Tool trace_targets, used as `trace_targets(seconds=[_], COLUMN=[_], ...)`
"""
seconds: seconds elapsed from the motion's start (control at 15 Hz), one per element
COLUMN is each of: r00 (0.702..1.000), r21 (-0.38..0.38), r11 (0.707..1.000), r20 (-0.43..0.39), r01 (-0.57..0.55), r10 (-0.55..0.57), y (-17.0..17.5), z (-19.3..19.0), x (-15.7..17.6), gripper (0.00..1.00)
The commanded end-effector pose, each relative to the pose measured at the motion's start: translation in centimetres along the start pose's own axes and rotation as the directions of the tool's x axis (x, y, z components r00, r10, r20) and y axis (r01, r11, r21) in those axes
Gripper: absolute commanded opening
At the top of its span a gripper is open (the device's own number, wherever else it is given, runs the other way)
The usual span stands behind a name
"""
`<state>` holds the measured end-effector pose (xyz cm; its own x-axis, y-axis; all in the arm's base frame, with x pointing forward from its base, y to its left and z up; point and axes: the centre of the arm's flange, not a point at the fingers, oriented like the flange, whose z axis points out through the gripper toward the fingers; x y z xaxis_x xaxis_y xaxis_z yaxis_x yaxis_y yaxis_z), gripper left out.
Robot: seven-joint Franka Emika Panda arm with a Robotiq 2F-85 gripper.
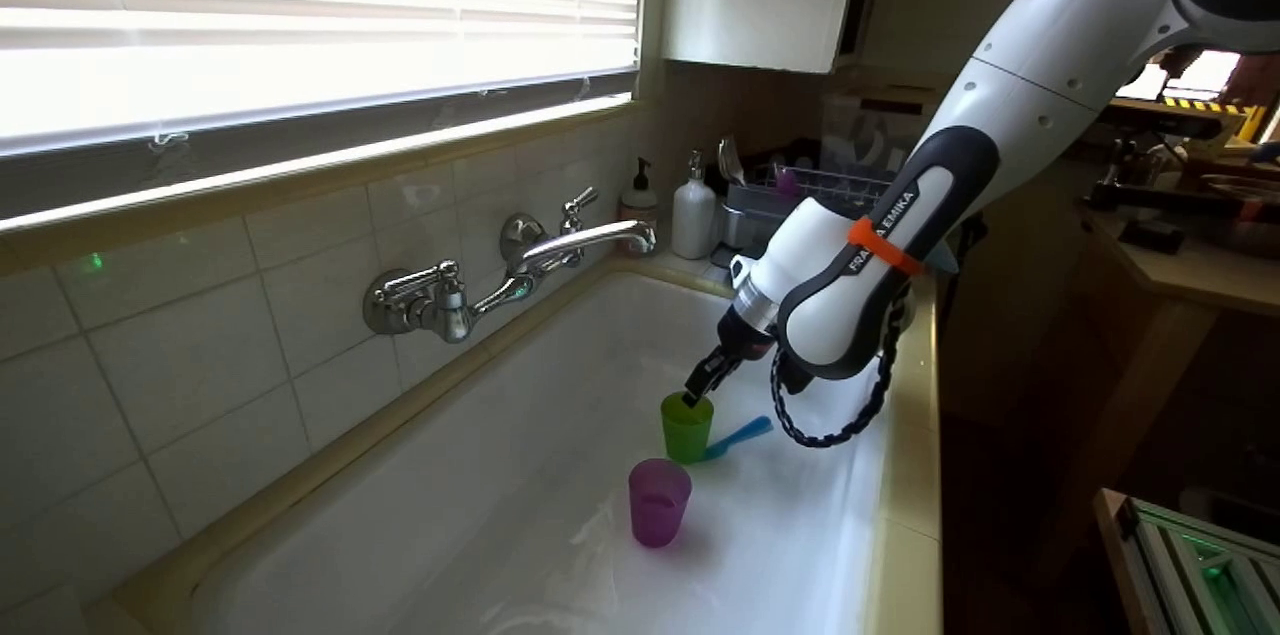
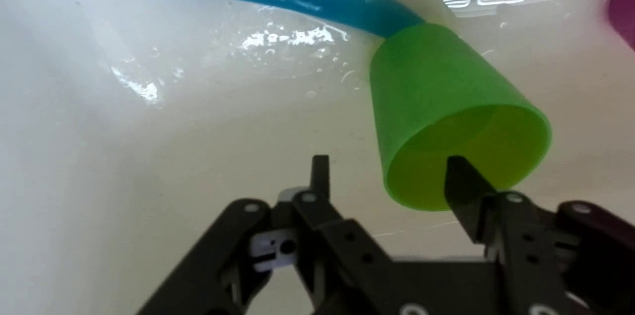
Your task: Move the purple cup to the left, then pour the water from the green cup into the purple cup
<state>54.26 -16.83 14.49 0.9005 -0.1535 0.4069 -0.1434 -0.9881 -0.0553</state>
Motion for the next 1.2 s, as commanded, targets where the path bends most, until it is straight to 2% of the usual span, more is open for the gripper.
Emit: trace_targets(seconds=[0.0,0.07,0.13,0.6,1.13], r00=[1.000,1.000,1.000,0.996,0.986], r21=[0.011,-0.001,-0.001,-0.007,-0.054], r11=[1.000,1.000,1.000,0.999,0.996], r20=[0.010,0.016,0.020,0.081,0.154], r01=[-0.001,0.003,0.008,0.044,0.067], r10=[0.001,-0.003,-0.008,-0.044,-0.058], y=[-0.4,-0.5,-0.6,-1.8,-3.7], z=[-0.6,-0.7,-1.0,-4.0,-7.9], x=[0.3,0.4,0.5,0.8,-0.1], gripper=[0.94,0.99,1.00,1.00,1.00])
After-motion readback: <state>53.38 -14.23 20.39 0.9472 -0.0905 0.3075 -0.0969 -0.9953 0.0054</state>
